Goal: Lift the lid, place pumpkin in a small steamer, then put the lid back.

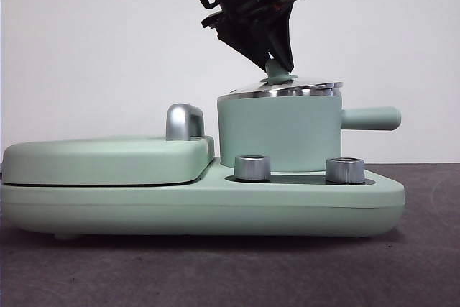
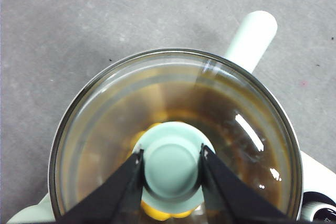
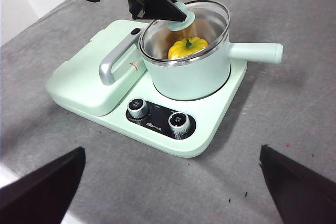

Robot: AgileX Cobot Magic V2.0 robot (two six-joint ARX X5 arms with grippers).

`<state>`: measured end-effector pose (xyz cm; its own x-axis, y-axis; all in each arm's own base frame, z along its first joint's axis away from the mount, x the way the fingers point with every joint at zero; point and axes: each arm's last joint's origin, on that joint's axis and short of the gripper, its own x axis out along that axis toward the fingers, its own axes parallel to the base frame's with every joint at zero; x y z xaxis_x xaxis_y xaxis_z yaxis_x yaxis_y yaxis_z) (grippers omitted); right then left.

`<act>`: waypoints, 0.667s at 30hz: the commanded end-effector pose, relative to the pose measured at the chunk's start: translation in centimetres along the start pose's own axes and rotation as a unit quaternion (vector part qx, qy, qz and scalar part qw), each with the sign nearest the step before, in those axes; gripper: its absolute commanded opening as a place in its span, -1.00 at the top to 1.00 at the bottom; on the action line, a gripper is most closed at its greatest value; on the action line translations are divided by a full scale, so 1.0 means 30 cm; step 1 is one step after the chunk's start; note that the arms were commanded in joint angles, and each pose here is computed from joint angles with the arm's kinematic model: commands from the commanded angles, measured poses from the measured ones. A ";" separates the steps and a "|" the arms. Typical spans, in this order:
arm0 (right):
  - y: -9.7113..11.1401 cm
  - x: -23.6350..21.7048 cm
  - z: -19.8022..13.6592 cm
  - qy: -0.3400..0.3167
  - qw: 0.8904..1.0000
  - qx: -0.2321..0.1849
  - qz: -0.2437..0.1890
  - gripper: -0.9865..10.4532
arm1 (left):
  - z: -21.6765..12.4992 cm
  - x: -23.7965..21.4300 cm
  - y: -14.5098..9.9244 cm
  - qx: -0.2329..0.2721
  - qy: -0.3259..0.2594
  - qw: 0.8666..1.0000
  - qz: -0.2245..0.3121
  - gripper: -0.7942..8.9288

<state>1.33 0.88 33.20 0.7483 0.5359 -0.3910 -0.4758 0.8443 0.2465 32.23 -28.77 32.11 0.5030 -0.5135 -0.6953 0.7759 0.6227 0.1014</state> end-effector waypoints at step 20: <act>0.002 -0.004 0.008 -0.008 1.000 0.006 0.005 -0.13 | 0.021 -0.040 0.002 -0.031 -0.007 0.999 0.015 0.80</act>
<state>1.33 0.88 33.21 0.7485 0.5364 -0.3899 -0.4763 0.8439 0.2468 32.01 -28.54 32.33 0.5043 -0.5009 -0.7035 0.7497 0.6582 0.0688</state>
